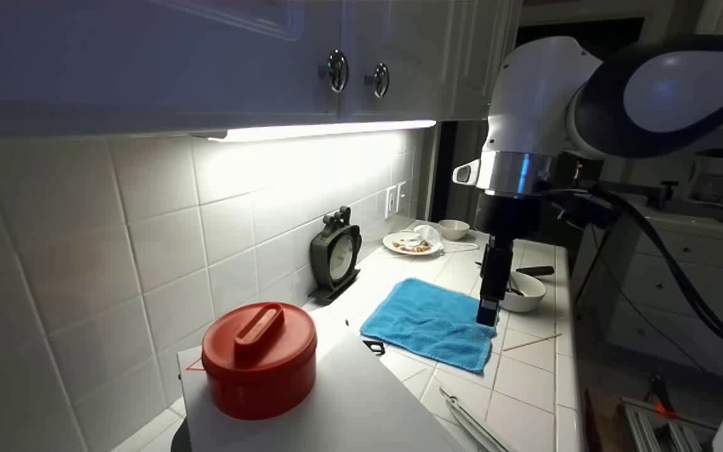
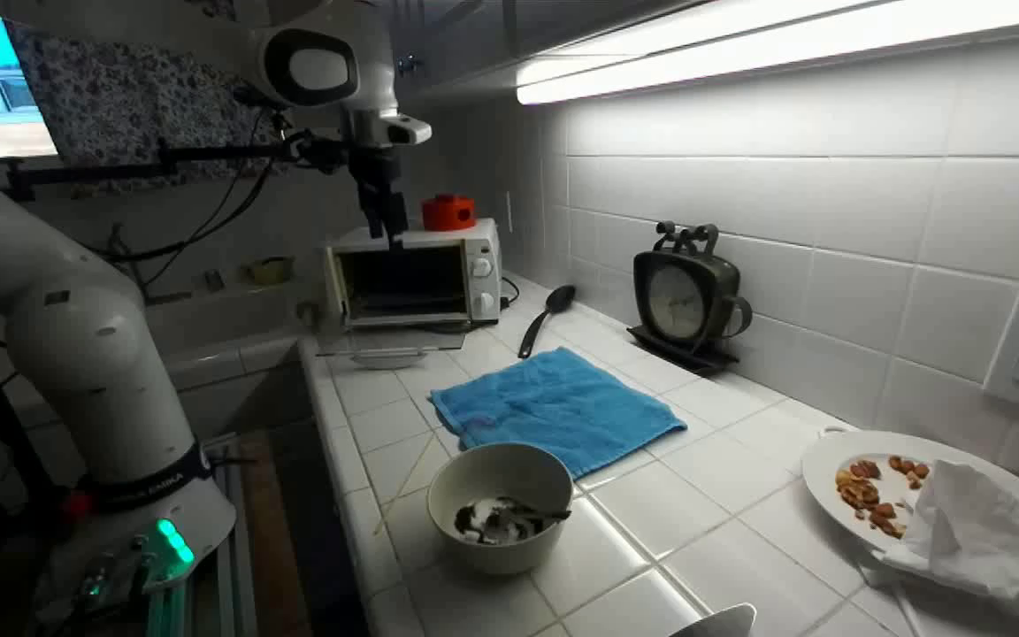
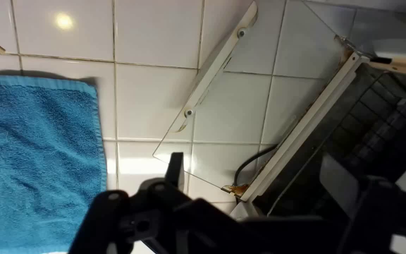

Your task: Close the door of the oven

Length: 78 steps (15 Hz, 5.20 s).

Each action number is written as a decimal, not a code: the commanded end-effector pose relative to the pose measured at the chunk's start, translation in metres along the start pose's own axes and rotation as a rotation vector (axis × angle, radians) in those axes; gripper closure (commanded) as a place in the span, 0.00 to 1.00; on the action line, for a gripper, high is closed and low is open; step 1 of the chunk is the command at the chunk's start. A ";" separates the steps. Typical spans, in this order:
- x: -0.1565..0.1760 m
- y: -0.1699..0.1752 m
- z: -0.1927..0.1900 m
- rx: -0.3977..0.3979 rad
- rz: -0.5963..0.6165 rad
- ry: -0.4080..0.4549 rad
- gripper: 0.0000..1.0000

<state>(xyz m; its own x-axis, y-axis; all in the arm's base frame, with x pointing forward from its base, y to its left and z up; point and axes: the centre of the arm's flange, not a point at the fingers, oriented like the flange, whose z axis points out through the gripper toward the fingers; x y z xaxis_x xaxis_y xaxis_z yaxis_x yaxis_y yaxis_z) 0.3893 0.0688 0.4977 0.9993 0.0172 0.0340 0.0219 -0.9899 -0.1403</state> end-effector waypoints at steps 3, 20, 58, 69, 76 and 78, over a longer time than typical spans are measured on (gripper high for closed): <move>0.000 0.000 0.000 0.000 0.000 0.000 0.00; -0.118 0.111 0.058 0.425 0.354 0.205 0.00; -0.052 0.116 0.225 0.737 0.268 0.095 0.00; -0.051 0.111 0.224 0.787 0.264 0.108 0.00; -0.050 0.104 0.203 0.768 0.258 0.105 0.00; -0.050 0.102 0.194 0.754 0.264 0.102 0.00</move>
<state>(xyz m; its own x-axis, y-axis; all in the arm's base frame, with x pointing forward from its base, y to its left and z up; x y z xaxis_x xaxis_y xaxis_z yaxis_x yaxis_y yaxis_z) 0.3609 -0.0146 0.2644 0.9692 -0.2458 -0.0153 -0.1647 -0.6006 -0.7824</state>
